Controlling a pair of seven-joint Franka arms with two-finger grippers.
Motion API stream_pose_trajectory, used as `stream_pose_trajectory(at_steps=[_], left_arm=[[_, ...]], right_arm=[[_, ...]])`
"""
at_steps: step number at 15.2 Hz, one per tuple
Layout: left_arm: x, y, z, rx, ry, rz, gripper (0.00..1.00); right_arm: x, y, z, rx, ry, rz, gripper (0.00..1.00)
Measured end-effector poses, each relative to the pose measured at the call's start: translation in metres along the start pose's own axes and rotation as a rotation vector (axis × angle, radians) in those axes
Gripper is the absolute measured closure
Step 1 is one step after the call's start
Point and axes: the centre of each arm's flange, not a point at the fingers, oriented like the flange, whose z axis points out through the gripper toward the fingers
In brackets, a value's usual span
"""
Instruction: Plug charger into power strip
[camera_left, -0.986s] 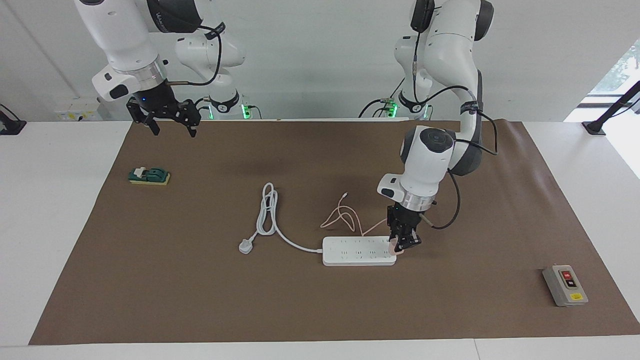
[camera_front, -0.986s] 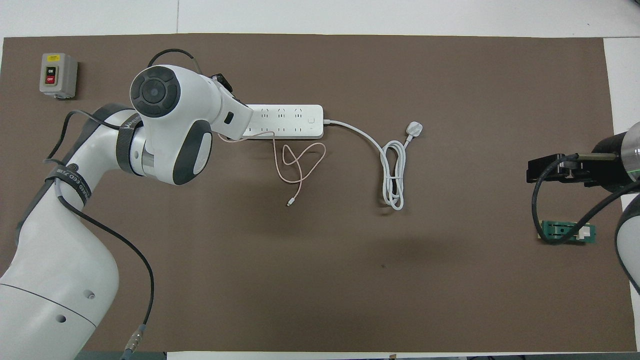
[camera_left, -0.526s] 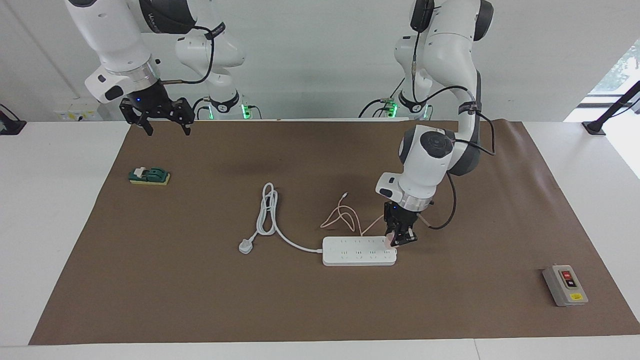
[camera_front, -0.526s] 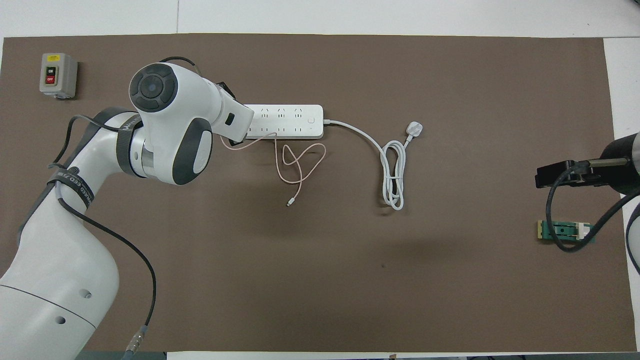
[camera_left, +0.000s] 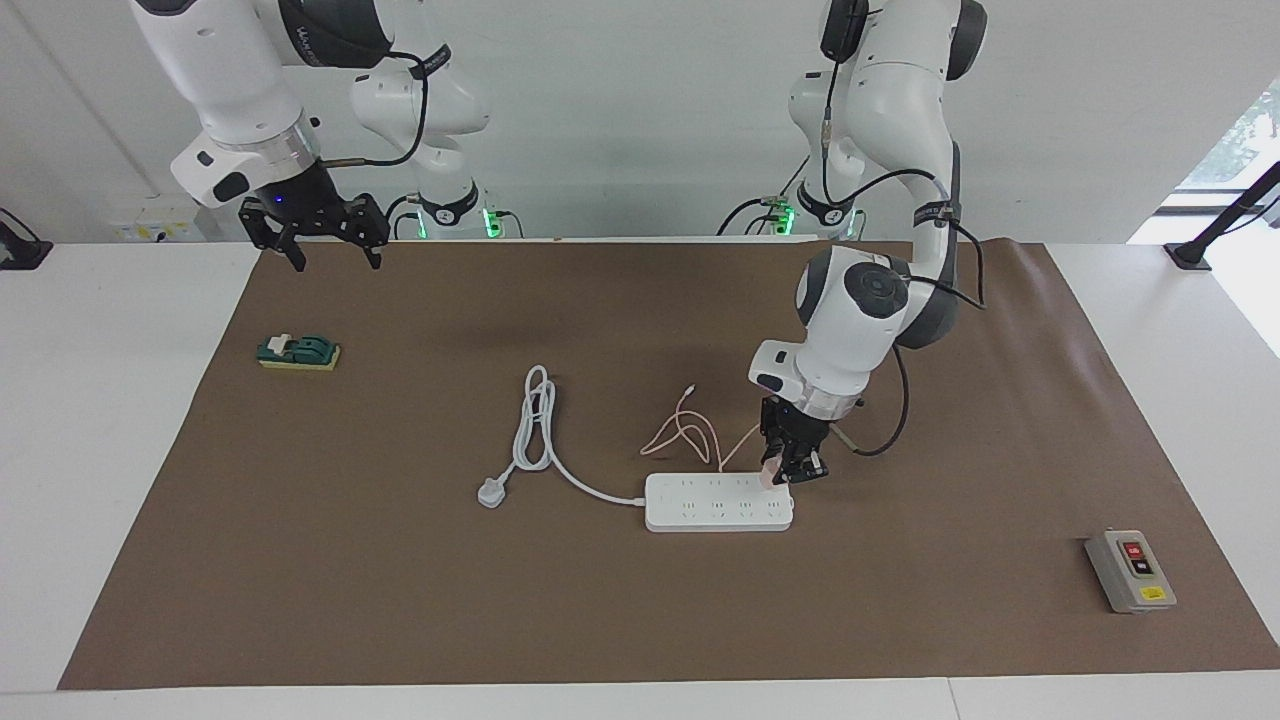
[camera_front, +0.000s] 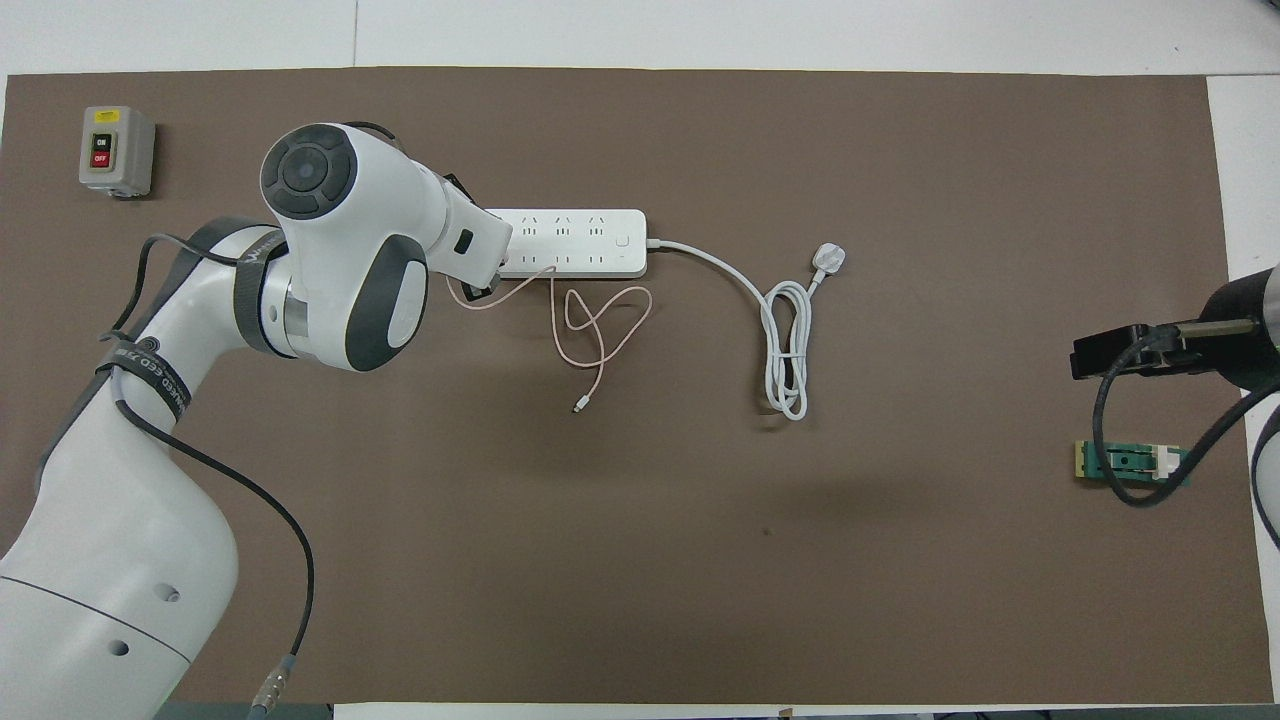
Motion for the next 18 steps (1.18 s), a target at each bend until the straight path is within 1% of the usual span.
stream_pose_trajectory(at_steps=[4,7,15,18], left_arm=[[0.000,0.003,-0.001,-0.020,-0.011,0.002,0.68],[0.010,0.010,0.000,-0.023,-0.007,0.018,0.68],[0.007,0.007,-0.002,-0.016,-0.002,0.007,0.68],[0.006,0.003,-0.004,-0.001,0.006,0.002,0.68]], right_arm=[[0.000,0.000,0.000,0.000,-0.002,0.000,0.00],[-0.001,0.000,0.001,0.000,-0.006,0.000,0.00],[-0.001,0.000,0.001,0.000,-0.007,-0.001,0.00],[-0.001,0.000,0.001,0.000,-0.007,-0.001,0.00]])
